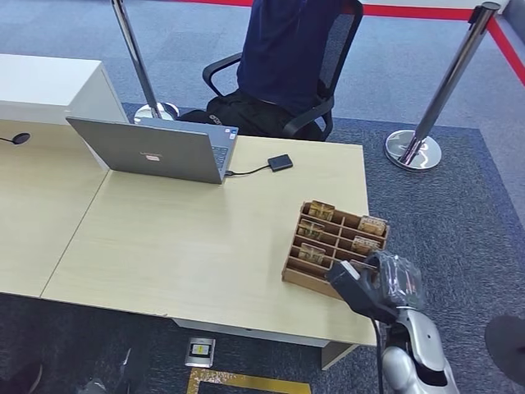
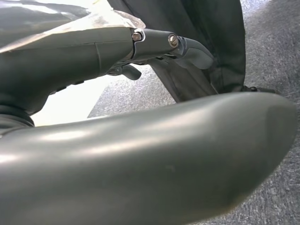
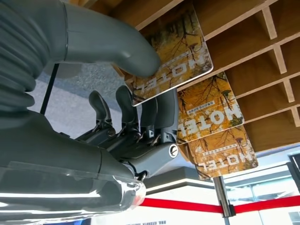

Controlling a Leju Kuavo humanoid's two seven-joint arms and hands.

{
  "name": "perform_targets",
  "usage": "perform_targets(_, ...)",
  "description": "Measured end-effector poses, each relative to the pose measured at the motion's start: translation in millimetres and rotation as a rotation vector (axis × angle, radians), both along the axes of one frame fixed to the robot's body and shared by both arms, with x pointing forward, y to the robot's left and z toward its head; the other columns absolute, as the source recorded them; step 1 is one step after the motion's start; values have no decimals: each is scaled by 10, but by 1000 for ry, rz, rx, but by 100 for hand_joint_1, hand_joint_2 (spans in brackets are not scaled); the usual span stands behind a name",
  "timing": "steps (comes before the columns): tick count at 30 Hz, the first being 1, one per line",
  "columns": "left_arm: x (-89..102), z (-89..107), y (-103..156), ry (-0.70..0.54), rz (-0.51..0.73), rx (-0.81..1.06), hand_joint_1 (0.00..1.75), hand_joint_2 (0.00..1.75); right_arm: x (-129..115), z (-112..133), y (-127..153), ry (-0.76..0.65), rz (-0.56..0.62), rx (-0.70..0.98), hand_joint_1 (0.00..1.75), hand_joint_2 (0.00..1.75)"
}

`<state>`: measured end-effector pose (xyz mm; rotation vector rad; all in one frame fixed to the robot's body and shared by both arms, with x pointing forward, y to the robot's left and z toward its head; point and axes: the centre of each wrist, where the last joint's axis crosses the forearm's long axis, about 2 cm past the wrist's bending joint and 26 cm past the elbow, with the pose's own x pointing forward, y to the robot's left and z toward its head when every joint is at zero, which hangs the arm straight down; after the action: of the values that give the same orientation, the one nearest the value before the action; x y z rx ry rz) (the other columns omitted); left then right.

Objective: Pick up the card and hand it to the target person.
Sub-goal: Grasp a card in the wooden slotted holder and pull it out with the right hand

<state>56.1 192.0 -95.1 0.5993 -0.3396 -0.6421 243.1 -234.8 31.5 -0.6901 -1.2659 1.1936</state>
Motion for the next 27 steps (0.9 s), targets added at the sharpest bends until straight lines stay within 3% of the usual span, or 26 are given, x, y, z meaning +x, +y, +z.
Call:
perform_targets(4,0,0,0,0,-1,0,0,0,33,46,-12,-13,6,18,123,175)
perform_targets(16,-1,-1,1,6,-5,-5,0,0,88,197,-13,-63,18,52,131,175)
perform_targets(27,0,-1,1,8,-2,-4,0,0,290,647,58,-225,80,139,131,175)
